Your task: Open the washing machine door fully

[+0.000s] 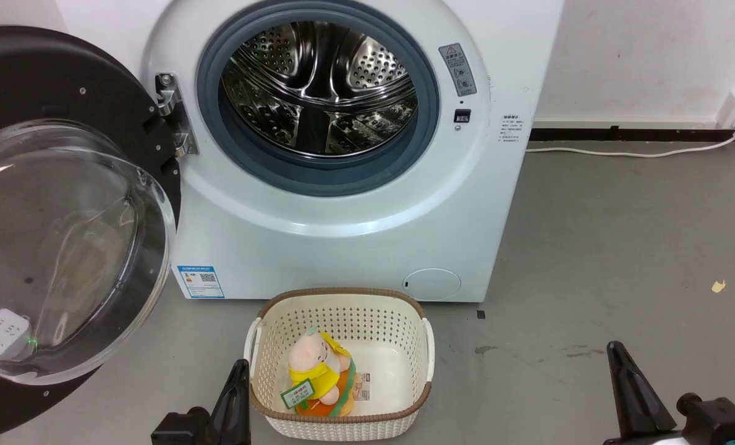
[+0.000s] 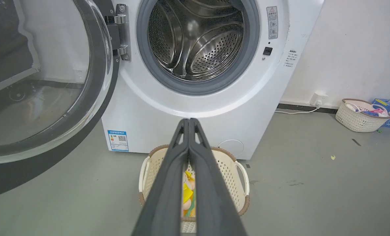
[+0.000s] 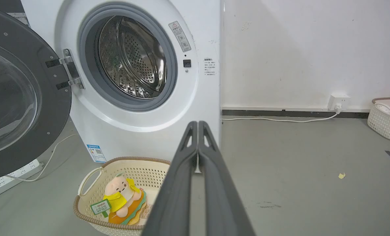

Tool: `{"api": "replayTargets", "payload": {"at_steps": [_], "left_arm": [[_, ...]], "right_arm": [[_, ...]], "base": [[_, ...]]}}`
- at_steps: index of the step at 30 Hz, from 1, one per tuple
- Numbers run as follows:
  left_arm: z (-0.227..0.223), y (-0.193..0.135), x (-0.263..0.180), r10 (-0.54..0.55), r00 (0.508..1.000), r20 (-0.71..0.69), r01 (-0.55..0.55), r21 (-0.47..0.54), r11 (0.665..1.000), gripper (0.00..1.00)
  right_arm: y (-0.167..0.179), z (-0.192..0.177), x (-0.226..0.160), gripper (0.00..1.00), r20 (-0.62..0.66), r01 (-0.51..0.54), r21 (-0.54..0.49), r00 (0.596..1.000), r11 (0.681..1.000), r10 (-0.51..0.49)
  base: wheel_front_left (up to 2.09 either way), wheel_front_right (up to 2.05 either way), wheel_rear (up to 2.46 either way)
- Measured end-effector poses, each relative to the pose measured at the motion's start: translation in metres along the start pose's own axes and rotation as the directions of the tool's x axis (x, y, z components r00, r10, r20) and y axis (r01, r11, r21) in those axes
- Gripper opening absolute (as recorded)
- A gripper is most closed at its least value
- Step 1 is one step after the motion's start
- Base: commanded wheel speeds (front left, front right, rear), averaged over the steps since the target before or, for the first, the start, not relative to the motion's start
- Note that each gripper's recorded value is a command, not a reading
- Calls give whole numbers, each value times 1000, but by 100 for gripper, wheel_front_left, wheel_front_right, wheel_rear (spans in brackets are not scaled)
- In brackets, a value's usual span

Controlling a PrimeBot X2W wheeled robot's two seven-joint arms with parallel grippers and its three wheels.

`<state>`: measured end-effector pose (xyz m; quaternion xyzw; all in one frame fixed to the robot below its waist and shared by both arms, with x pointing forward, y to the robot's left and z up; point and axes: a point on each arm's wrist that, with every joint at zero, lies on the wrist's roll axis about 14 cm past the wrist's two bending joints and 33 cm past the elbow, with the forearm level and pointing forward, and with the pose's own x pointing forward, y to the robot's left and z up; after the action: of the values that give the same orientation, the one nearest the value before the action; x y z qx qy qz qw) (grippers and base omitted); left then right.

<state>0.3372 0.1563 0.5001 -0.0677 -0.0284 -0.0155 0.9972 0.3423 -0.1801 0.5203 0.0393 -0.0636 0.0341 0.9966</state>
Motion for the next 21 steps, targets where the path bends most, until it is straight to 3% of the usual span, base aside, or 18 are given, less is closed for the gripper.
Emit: {"api": "replayTargets", "payload": {"at_steps": [21], "left_arm": [[1,3,4,3,1000,-22,-2,25,1000,0]], "right_arm": [[2,-5,2,0,-41,-8,-11,999,1000,8]], "base": [[0,0,0]]}}
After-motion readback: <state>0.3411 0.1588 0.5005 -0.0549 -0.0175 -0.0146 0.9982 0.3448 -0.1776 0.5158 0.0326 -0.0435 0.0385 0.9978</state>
